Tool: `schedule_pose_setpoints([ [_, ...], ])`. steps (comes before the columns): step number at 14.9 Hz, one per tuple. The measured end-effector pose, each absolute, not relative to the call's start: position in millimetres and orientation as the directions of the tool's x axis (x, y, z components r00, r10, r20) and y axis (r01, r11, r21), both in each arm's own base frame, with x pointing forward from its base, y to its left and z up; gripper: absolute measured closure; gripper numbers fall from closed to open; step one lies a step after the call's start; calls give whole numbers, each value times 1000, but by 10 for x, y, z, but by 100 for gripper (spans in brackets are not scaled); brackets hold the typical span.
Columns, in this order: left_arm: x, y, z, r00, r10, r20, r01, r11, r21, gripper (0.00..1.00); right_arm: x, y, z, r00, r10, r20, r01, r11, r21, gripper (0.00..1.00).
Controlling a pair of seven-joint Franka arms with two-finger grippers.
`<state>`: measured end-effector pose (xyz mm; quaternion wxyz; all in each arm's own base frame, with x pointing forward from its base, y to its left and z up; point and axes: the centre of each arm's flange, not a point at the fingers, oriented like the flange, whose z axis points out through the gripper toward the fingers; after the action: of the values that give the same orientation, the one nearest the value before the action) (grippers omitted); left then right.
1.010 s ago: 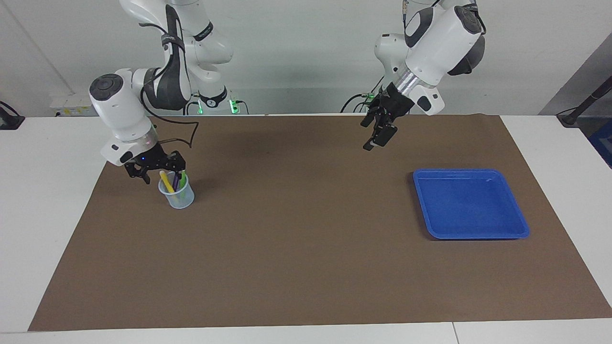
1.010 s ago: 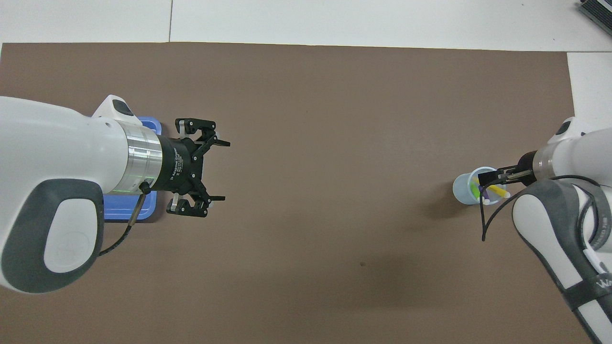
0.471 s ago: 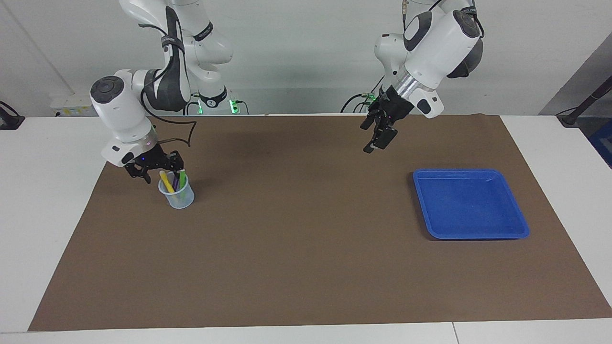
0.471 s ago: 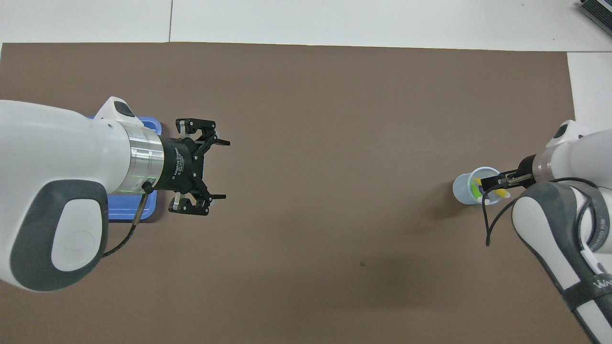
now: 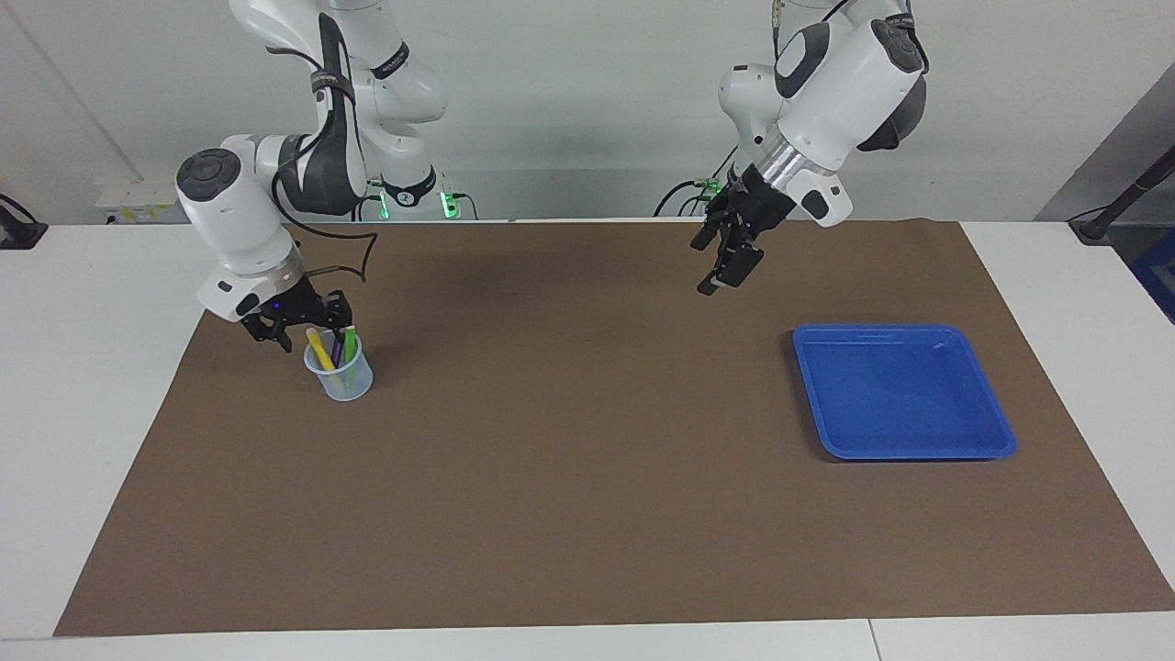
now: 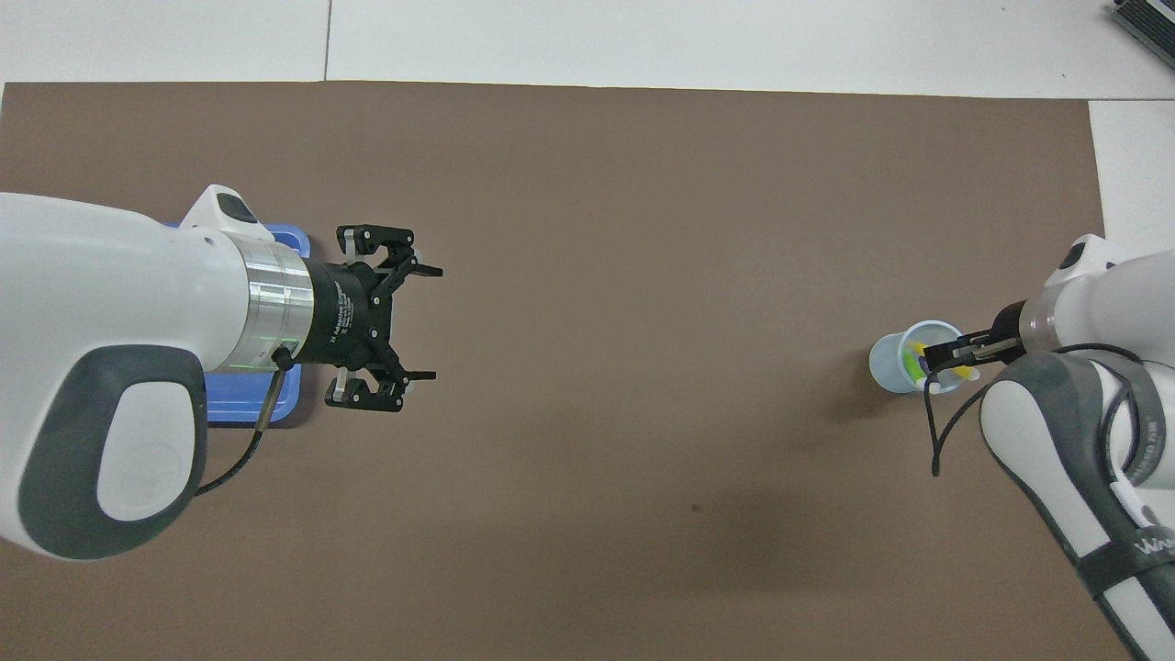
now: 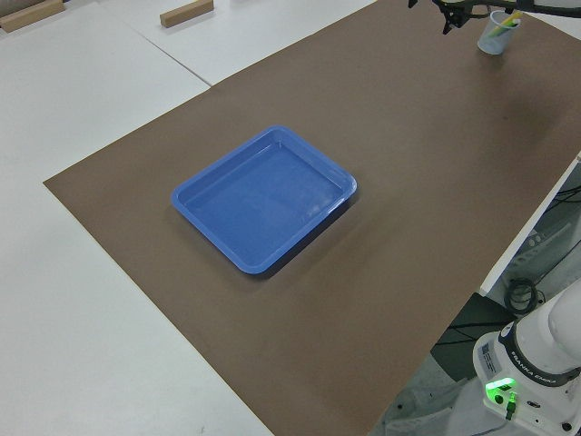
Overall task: Right arm passes pens to left for tray arrangement
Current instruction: 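Lower the right gripper into the cup and close on the yellow pen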
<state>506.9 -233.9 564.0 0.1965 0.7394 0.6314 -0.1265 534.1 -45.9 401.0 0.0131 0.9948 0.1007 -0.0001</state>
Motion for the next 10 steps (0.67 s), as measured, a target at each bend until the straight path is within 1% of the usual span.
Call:
schedule_pose_setpoints([
  [4, 5076, -2332, 5644, 169, 884, -436, 984, -122, 134, 0, 5328, -458, 3987, 977, 215, -9, 215, -976, 26, 20],
  [5, 5081, -2327, 5647, 168, 884, -436, 984, -119, 136, 0, 5323, -458, 3976, 976, 216, -11, 216, -976, 26, 22],
  [6, 5086, -2321, 5649, 166, 884, -437, 984, -116, 138, 0, 5315, -457, 3962, 976, 216, -14, 216, -976, 25, 29],
  [8, 5093, -2310, 5652, 163, 884, -437, 984, -113, 140, 0, 5299, -456, 3932, 976, 216, -20, 217, -976, 23, 33],
  [9, 5094, -2308, 5652, 163, 884, -438, 984, -112, 140, 0, 5295, -455, 3925, 976, 217, -21, 217, -976, 23, 39],
  [10, 5094, -2309, 5652, 163, 884, -438, 984, -112, 140, 0, 5293, -455, 3923, 976, 217, -22, 217, -976, 23, 40],
])
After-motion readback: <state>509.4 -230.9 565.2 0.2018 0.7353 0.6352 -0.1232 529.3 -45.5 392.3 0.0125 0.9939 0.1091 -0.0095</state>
